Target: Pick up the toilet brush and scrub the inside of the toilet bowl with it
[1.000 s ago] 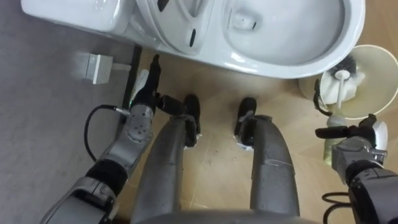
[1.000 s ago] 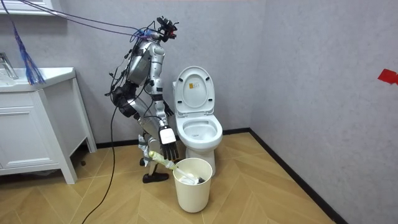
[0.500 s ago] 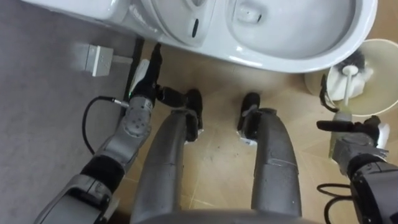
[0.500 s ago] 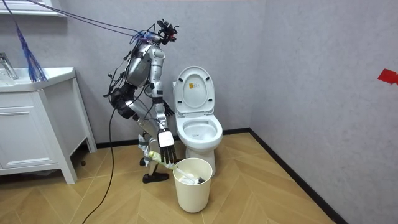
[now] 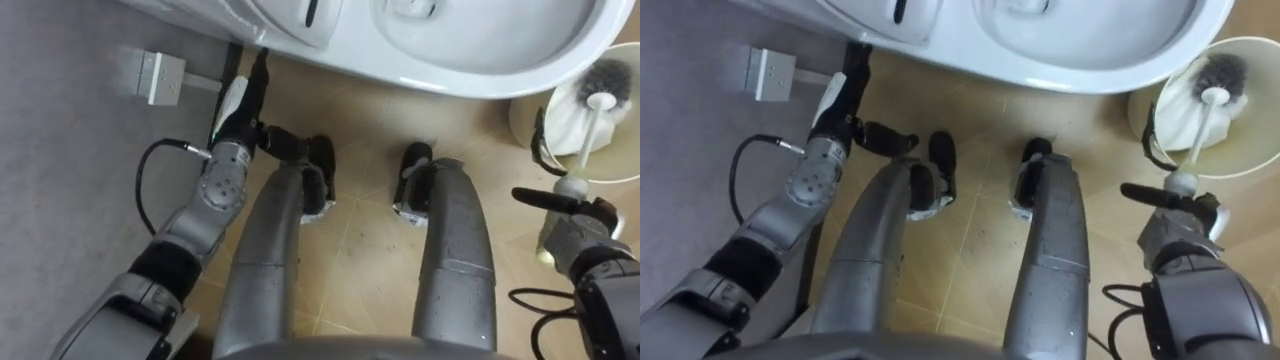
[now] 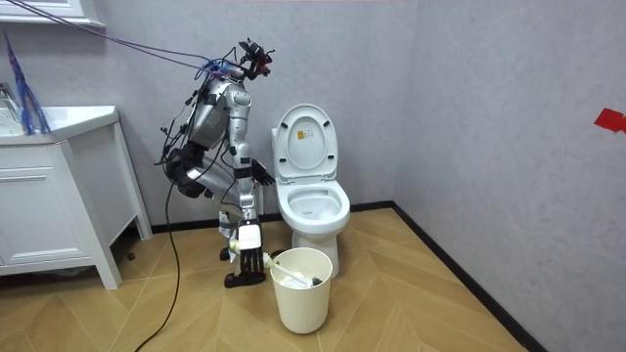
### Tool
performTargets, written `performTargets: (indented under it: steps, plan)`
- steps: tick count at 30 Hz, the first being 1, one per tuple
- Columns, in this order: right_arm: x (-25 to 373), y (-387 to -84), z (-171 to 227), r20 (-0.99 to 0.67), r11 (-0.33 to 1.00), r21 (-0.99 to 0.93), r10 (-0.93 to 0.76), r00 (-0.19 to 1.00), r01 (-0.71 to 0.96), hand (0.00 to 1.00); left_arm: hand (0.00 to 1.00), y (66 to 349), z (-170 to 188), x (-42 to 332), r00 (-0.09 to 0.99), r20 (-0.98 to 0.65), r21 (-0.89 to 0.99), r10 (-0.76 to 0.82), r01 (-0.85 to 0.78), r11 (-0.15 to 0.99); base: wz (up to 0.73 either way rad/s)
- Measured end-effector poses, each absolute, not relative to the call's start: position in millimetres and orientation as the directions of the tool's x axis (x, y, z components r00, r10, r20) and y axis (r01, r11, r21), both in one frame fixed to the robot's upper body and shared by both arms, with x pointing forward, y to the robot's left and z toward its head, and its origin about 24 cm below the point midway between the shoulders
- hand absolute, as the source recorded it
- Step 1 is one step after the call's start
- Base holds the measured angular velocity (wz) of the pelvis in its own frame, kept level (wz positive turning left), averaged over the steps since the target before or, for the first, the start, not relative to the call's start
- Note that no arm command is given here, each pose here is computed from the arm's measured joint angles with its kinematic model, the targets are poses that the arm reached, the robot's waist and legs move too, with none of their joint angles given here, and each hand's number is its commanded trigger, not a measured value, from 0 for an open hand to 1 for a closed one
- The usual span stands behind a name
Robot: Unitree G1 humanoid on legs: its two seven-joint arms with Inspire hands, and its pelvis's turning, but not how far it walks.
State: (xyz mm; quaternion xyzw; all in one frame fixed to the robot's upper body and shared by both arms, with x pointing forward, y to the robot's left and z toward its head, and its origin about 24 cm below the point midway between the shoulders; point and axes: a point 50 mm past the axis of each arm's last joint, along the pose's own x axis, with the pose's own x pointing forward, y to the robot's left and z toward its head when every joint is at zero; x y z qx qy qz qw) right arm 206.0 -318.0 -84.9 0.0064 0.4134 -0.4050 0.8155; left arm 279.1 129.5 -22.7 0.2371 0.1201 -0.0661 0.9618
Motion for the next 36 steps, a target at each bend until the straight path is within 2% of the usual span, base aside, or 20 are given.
performTargets:
  steps: [4, 5, 6, 21, 28, 36]
  plan:
    - [207.6, -318.3, -84.0, -0.684, 0.685, -0.314, -0.644, 0.343, 0.658, 0.00, 0.00, 129.3, -23.0, 278.9, 0.961, -0.265, 0.436, -0.072, 0.187, 0.880, 0.05]
    - [207.4, -318.2, -84.4, -0.686, 0.692, -0.317, -0.639, 0.348, 0.648, 0.67, 0.00, 129.1, -23.6, 278.4, 0.960, -0.271, 0.422, -0.073, 0.187, 0.887, 0.04]
    - [206.9, -317.9, -84.9, -0.688, 0.697, -0.320, -0.637, 0.349, 0.641, 1.00, 0.00, 129.0, -24.0, 278.1, 0.959, -0.274, 0.419, -0.075, 0.189, 0.888, 0.03]
    - [207.3, -326.3, -80.4, -0.688, 0.713, -0.320, -0.628, 0.365, 0.625, 1.00, 0.00, 137.3, -22.2, 279.3, 0.959, -0.275, 0.412, -0.063, 0.177, 0.894, 0.00]
    - [204.5, -320.8, -85.8, -0.720, 0.732, -0.297, -0.594, 0.360, 0.613, 1.00, 0.00, 139.4, -27.7, 273.6, 0.954, -0.296, 0.409, -0.057, 0.180, 0.894, -0.02]
    - [174.5, -312.8, -106.8, -0.797, 0.739, -0.281, -0.535, 0.281, 0.612, 1.00, 0.00, 144.9, -45.3, 252.1, 0.933, -0.358, 0.395, -0.038, 0.189, 0.899, -0.02]
